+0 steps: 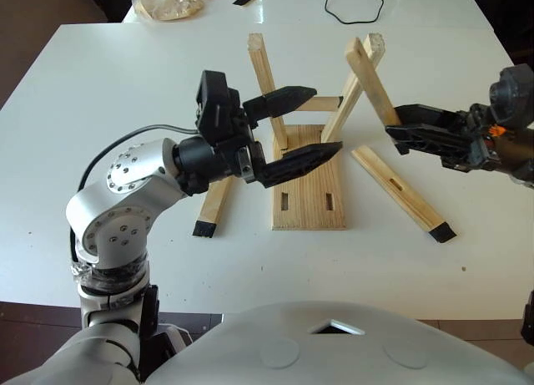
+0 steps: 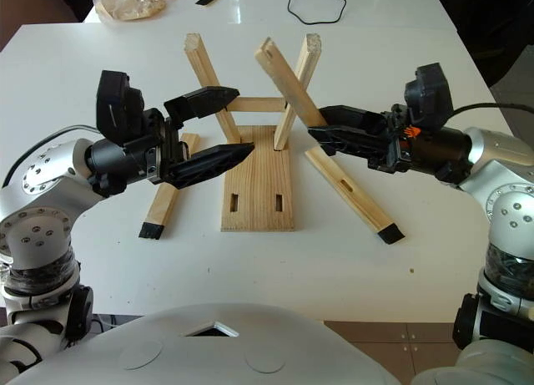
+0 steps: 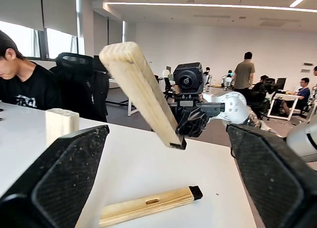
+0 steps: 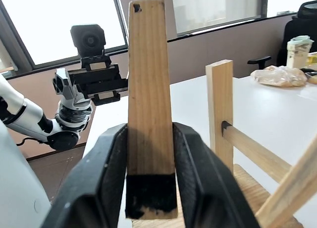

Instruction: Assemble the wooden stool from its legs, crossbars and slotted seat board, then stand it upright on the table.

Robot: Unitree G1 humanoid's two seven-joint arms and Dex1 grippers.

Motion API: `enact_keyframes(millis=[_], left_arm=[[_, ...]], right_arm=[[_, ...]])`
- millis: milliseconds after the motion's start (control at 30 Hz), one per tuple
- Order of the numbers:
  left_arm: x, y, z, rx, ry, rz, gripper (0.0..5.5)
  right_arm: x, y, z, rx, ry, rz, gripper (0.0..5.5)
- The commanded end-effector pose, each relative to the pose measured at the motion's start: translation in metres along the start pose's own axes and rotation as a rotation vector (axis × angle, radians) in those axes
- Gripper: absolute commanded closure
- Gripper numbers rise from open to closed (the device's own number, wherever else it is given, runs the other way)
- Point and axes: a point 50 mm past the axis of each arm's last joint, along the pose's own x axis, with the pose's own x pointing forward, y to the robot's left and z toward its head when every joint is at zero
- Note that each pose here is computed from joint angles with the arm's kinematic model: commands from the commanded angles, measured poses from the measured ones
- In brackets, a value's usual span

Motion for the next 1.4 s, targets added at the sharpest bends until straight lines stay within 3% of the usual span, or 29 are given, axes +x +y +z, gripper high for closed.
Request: enact_keyframes(millis=[33, 133, 233, 800, 1233, 1400], left_arm=[[0.008, 0.001, -0.001, -0.035, 0.023, -0.025, 1.13], [0.01, 0.001, -0.003, -0.06, 0.018, -0.04, 1.13], [0.012, 0.0, -0.004, -0.067, 0.02, -0.047, 1.46], [0.013, -0.005, -0.002, -0.058, 0.021, -0.105, 4.13], [0.012, -0.006, -0.004, -0.039, 0.051, -0.128, 4.16], [0.011, -0.004, -0.006, -0.033, 0.063, -0.124, 4.17]], right_arm=[[0.012, 0.003, 0.003, -0.058, 0.052, 0.086, 4.21], [0.019, 0.004, -0.001, -0.066, 0.068, 0.126, 4.21], [0.025, 0.002, -0.007, -0.065, 0.091, 0.144, 4.21], [0.026, -0.009, -0.016, -0.037, 0.067, 0.112, 4.21], [0.033, -0.009, -0.027, -0.005, 0.058, 0.101, 4.21], [0.036, -0.006, -0.029, 0.015, 0.065, 0.132, 3.18]])
